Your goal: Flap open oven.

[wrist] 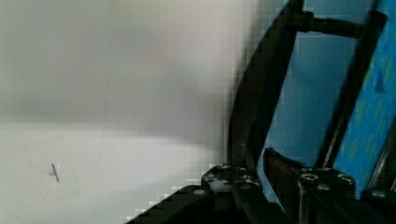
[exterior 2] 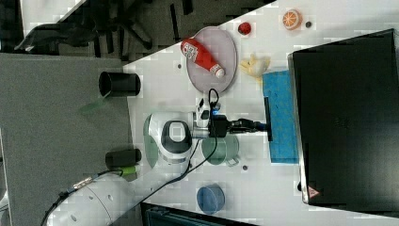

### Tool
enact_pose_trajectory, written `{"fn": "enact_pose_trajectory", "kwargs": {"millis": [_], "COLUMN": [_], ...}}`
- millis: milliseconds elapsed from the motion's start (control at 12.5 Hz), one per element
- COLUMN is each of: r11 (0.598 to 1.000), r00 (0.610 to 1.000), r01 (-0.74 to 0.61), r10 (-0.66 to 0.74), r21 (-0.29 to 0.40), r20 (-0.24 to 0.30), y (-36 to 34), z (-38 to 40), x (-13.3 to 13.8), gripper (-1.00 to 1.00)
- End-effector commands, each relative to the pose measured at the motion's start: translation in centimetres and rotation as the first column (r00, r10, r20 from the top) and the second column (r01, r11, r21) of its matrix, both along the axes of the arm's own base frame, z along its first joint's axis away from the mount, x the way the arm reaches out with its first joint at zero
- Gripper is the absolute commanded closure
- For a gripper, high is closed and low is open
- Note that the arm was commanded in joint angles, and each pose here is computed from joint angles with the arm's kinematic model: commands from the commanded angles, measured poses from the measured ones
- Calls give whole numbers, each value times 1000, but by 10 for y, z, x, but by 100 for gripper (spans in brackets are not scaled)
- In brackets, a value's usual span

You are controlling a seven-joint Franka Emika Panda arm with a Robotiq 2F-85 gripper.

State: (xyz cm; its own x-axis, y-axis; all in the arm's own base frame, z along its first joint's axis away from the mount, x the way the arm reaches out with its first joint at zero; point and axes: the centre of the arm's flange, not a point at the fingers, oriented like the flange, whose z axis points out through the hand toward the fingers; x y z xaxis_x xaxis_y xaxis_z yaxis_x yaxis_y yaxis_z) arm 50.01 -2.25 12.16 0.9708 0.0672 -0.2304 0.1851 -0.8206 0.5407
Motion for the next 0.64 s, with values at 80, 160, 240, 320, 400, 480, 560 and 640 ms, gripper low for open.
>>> {"fn": "enact_pose_trajectory", "kwargs": {"millis": [80,160,240,320,400,480,560,640], "r11": [998,997,997,996,991,979,960,930], "r00": [992,989,987,981,965,942,914,879], "r01": [67,71,74,65,90,143,206,271], "r10": [-68,-74,-78,-74,-111,-179,-258,-344], "r21": [17,29,28,57,100,144,192,248], "r20": [110,124,138,182,238,282,311,330], "y": [-7,-5,-3,7,16,19,20,19], "z": [8,3,9,23,48,78,109,142], "x": [22,23,27,38,52,63,69,73], "gripper": [65,65,65,65,65,65,65,65]}}
